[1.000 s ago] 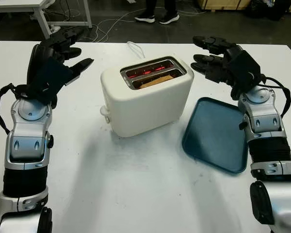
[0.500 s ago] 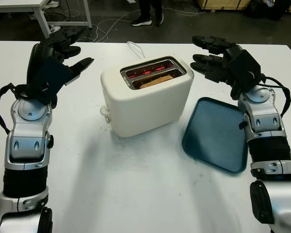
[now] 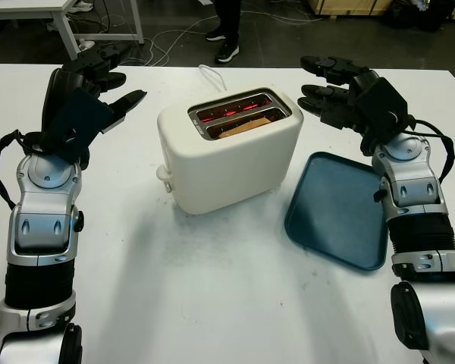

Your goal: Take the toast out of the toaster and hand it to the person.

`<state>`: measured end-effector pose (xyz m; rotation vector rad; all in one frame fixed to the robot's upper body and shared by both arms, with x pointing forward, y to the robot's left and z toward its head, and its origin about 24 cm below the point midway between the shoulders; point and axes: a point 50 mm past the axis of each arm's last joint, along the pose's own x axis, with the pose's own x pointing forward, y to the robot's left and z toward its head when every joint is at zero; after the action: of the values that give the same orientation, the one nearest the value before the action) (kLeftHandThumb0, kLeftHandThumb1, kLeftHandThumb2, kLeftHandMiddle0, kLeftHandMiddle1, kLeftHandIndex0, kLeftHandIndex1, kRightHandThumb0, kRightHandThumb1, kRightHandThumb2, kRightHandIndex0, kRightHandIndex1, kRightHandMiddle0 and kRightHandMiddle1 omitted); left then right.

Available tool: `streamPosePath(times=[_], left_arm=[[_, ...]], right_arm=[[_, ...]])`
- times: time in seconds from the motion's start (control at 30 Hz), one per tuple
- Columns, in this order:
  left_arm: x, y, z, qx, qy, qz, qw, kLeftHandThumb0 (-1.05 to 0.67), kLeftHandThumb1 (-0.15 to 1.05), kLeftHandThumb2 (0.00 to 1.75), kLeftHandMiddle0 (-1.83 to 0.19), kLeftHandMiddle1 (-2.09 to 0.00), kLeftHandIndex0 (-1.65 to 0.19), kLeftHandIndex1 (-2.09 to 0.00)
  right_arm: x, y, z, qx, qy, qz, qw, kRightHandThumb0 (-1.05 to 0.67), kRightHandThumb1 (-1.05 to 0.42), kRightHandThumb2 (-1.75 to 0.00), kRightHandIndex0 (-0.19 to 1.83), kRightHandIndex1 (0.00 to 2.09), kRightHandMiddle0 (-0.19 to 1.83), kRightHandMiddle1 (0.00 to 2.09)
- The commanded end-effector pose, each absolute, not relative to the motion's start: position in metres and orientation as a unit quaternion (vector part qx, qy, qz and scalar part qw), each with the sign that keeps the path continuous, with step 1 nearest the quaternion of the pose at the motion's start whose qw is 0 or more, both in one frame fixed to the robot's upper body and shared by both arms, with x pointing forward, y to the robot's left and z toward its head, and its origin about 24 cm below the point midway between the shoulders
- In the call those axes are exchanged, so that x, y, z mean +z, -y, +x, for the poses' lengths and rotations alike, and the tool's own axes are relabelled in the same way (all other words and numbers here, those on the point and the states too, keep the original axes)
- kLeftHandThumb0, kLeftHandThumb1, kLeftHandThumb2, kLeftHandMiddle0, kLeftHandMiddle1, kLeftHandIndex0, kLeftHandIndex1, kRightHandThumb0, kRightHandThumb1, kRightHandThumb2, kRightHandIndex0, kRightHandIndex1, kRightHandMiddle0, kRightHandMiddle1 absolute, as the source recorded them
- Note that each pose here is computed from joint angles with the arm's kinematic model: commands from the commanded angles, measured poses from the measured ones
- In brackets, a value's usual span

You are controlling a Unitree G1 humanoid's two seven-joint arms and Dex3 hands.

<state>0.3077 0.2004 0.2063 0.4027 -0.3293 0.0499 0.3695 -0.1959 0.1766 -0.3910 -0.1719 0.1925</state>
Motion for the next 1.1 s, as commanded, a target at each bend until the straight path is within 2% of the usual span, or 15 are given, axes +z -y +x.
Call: streamPosePath(times=[0.0, 1.07], left_arm=[[0.2097, -0.2006, 0.3072, 0.027, 0.171, 0.199, 0.965, -0.33, 0.92, 0.08, -0.27, -0.69, -0.57, -0.01], [0.2102, -0.2016, 0.3079, 0.029, 0.175, 0.202, 0.963, -0.32, 0.92, 0.08, -0.27, -0.7, -0.57, -0.01]], right_arm=[[0.1826, 0.1944, 0.37, 0.096, 0.093, -0.198, 0.971, -0.2, -0.92, -0.1, 0.6, 0.0, 0.55, 0.0], [0.1824, 0.1948, 0.37, 0.099, 0.096, -0.197, 0.971, -0.19, -0.92, -0.12, 0.6, 0.0, 0.55, 0.0]])
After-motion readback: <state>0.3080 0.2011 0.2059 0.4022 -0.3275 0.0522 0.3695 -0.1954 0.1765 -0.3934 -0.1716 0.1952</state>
